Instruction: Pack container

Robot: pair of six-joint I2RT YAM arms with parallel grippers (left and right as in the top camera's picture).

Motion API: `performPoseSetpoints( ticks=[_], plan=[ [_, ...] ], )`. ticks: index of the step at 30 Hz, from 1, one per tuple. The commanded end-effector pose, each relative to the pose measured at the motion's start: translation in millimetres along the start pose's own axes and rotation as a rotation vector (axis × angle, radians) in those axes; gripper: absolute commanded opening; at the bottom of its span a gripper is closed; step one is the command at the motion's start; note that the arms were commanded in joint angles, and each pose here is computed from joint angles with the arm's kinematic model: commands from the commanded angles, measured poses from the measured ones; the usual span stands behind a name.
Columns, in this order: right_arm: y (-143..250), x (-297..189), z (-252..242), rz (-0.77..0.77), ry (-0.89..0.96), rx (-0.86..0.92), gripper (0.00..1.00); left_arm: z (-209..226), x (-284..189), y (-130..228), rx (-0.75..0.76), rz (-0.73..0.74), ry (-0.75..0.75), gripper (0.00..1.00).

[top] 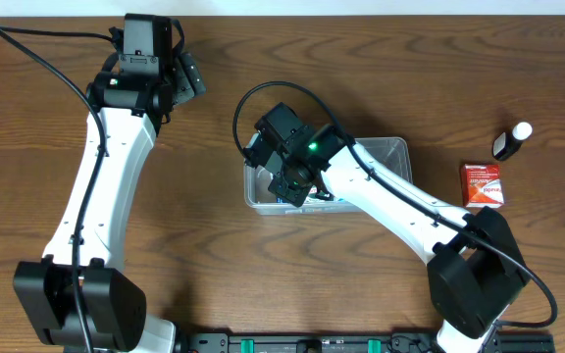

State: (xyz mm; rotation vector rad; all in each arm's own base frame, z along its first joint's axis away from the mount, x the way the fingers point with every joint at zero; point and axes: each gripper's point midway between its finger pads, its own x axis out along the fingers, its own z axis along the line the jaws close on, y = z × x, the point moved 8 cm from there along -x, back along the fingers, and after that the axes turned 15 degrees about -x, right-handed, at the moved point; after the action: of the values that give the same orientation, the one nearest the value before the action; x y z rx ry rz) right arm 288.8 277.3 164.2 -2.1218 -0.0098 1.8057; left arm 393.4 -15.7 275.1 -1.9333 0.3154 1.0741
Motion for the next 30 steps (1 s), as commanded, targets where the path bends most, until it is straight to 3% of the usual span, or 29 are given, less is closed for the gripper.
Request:
performPoseSetpoints(
  ticks=[1,11,20,30],
  plan=[
    [4,12,9,0.028,-0.044,0.004,0.01,0,-4,-3,0.014,-0.016,-0.002,0.98],
    [20,28,9,0.162,-0.037,-0.059,0.01,0,-4,-3,0.014,-0.016,-0.002,0.98],
    [52,16,-15,0.48,0.252,-0.127,0.01,0,-4,-3,0.015,-0.016,-0.002,0.98],
    [54,14,-17,0.502,0.284,-0.12,0.01,0,-4,-3,0.015,-0.016,-0.002,0.98]
  ],
)
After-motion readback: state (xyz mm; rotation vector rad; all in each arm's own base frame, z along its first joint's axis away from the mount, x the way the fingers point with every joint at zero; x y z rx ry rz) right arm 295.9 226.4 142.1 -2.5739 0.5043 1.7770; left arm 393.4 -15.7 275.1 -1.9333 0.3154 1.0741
